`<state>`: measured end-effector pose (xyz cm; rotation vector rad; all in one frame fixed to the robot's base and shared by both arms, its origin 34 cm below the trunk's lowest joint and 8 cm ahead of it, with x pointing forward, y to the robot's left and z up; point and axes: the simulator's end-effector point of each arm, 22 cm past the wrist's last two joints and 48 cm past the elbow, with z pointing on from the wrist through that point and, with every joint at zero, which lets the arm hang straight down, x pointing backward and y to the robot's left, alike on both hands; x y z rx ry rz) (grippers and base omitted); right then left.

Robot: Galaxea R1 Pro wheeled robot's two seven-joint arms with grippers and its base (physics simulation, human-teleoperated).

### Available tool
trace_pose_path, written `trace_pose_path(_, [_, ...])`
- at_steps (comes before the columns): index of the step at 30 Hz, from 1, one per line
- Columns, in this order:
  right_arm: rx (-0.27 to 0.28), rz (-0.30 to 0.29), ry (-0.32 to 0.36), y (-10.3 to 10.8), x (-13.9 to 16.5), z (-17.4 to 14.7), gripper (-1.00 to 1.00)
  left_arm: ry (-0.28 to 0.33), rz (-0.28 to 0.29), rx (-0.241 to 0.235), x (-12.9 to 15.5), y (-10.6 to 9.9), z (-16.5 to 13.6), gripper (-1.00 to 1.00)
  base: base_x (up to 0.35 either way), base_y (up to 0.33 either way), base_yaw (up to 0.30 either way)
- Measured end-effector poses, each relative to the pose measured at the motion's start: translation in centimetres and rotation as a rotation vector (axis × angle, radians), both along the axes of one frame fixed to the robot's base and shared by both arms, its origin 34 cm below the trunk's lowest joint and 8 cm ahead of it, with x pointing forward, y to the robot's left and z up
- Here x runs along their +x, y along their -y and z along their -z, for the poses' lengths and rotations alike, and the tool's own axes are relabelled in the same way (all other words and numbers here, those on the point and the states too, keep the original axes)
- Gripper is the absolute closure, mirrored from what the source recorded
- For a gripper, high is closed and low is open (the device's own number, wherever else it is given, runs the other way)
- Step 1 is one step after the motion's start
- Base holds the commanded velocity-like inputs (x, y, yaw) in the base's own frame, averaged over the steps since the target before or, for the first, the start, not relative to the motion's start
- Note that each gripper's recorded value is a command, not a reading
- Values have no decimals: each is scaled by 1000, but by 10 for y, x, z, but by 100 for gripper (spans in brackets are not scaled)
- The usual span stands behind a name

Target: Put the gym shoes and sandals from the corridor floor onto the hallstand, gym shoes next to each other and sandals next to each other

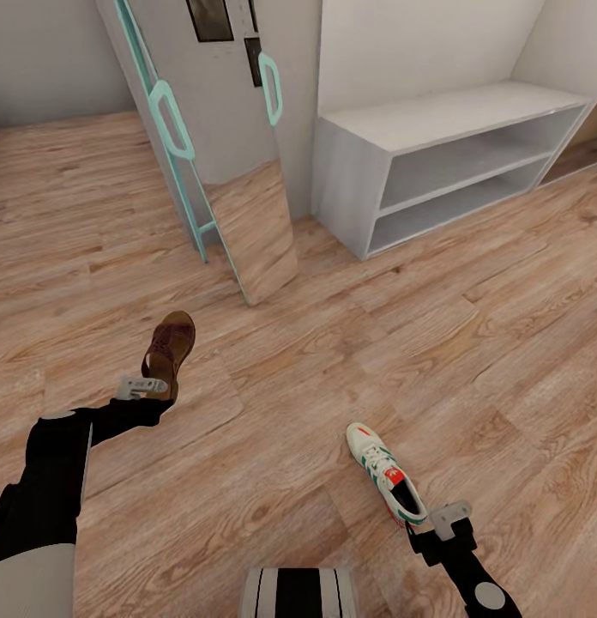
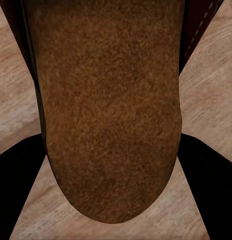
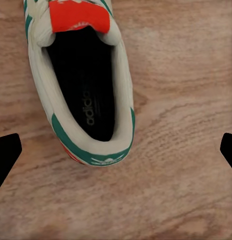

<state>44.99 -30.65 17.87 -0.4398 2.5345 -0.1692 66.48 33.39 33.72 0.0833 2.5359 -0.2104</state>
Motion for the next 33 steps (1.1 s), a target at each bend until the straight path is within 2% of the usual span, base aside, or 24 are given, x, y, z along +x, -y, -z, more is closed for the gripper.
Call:
trace_pose_path(6, [-1, 2, -3, 1, -1, 1, -100, -4, 0, 1, -1, 0, 2, 100, 0, 0, 0])
trace_pose_path(14, [-1, 1, -47, 0, -16, 18, -100, -50, 0, 2, -9, 0, 29, 100, 0, 0, 0])
trace_pose_path(25, [-1, 1, -55, 0, -19, 21, -100, -57, 0, 1, -11, 0, 34, 100, 0, 0, 0])
trace_pose_path(33, [-2, 0, -88, 1, -30, 32, -100, -90, 0, 3, -17, -1, 53, 100, 0, 0, 0])
